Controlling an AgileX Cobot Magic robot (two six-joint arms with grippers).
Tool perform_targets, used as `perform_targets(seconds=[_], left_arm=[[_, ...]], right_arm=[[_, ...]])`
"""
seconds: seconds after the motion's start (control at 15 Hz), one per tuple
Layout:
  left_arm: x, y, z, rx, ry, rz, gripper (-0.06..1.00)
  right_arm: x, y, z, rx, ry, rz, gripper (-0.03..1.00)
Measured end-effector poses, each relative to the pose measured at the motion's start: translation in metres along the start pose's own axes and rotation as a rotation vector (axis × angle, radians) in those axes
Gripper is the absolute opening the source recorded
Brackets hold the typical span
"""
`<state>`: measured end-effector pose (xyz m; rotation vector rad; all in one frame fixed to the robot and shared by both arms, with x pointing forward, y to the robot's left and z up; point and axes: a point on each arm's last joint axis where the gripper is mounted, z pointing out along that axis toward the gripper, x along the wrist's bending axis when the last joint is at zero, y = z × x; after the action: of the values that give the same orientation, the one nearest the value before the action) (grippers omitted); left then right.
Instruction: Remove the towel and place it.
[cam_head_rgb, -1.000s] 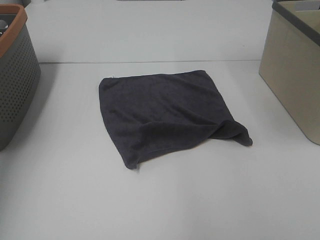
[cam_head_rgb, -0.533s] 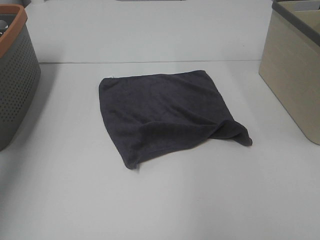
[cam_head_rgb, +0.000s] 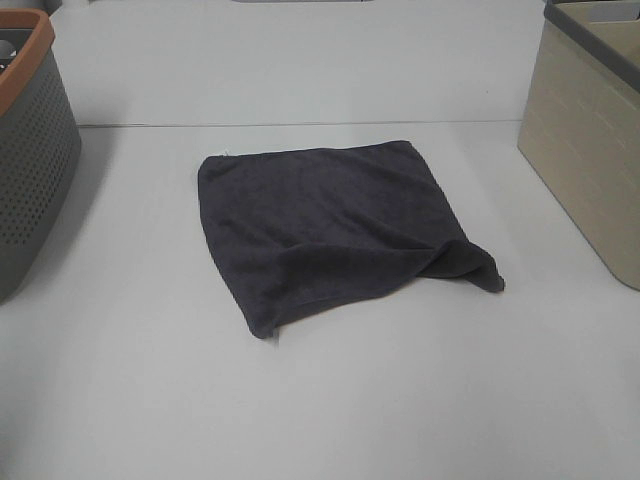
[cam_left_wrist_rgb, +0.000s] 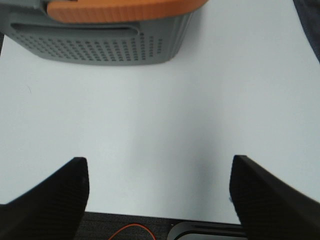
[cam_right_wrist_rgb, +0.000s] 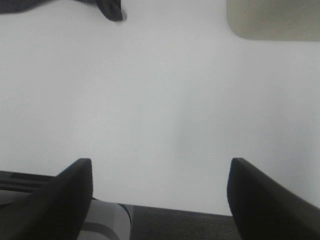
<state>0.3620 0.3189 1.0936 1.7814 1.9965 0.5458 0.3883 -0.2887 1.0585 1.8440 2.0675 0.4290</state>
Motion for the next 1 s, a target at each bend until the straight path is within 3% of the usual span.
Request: perform_targets(seconds=[0.33,0.53,0.6,0.73,1.0], left_arm=[[-0.005,-0.064,-0.006,-0.104,0.008,0.01,0.73],[-0.006,-0.087,-0.009,-0.181,0.015,-0.007,0.73],[-0.007,-0.095,-0.015,-0.275,0.022,-0.014,0.73],[-0.008,-0.103,-0.02,-0.345,0.025,-0.01,0.73],[-0.01,-0.107,-0.023,-0.373,-0.031,0.049,0.73]], right_arm=[[0.005,-0.055,0.003,-0.047,0.027,0.019,0.74],[0.005,-0.07,-0.013,-0.145,0.035,0.027,0.74],[0.005,-0.083,-0.024,-0.224,0.03,0.001,0.74],[0.005,-0.095,-0.033,-0.309,0.024,-0.015,0.74],[0.006,-0.113,-0.048,-0.455,0.023,-0.017,0.74]])
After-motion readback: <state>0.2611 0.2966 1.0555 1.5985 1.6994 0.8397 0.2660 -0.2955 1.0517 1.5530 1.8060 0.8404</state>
